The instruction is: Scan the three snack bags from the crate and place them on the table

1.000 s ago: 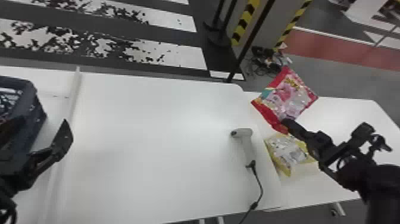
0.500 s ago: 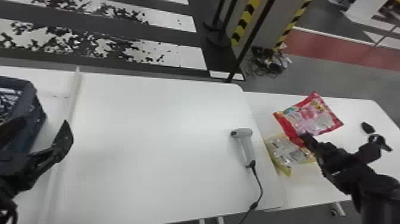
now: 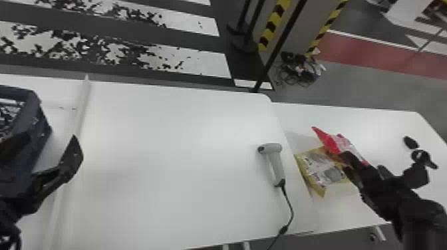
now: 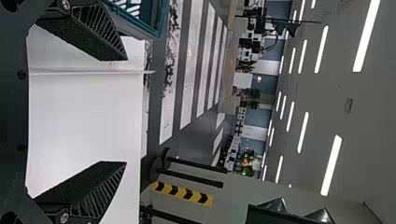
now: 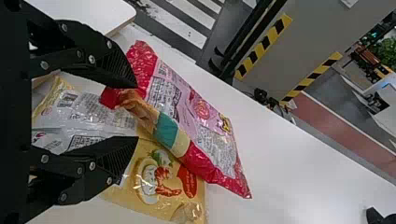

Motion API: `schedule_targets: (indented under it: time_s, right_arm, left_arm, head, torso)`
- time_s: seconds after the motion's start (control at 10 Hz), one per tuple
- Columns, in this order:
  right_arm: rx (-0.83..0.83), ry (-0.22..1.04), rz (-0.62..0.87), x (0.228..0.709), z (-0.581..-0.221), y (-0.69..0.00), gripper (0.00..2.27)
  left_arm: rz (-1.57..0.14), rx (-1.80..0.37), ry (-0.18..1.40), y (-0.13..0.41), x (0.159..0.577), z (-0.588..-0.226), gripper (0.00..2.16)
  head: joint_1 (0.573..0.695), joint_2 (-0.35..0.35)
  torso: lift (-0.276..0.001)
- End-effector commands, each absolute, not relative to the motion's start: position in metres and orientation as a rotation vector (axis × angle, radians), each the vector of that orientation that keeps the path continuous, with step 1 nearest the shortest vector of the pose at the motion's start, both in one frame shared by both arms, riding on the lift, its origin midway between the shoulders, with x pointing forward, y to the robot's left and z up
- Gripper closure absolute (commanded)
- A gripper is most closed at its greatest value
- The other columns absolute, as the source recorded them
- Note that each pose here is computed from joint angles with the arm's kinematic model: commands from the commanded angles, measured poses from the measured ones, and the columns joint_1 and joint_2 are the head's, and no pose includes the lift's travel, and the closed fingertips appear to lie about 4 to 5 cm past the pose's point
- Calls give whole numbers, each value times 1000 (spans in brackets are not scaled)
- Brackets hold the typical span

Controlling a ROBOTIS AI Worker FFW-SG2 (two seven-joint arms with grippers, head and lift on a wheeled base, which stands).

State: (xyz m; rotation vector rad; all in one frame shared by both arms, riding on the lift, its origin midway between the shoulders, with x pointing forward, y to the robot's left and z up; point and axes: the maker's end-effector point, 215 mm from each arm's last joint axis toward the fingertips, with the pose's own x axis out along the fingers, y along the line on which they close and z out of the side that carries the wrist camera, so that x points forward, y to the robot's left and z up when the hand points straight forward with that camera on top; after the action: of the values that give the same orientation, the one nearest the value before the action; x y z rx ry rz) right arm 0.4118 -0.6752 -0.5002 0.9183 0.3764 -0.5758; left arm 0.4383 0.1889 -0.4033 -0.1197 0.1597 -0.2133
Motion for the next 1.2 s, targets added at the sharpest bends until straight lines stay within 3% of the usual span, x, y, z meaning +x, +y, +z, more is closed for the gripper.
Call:
schedule_targets:
  time_s: [0.0,0.3,0.7,1.1]
  right_arm:
    - [878,361,-579,408,-490,-681,60]
    - [678,258,-545,406,-426,-666,60]
    - [323,88,-386,440,-325,-546,60]
    - [131,-20,-176,457,-301,-406,56]
  left_arm:
    - [-213,-126,158,187,438,-403,80]
    - [-214,-124,155,182,436,-400,80]
    - [-220,-119,152,173,436,-397,80]
    - [-226,-113,167,163,435,-400,80]
  head:
    - [695,-350]
    - [695,-350]
    - [695,-350]
    - [695,-350]
  torso:
    - [-62]
    - [-62]
    - [-62]
    - [-62]
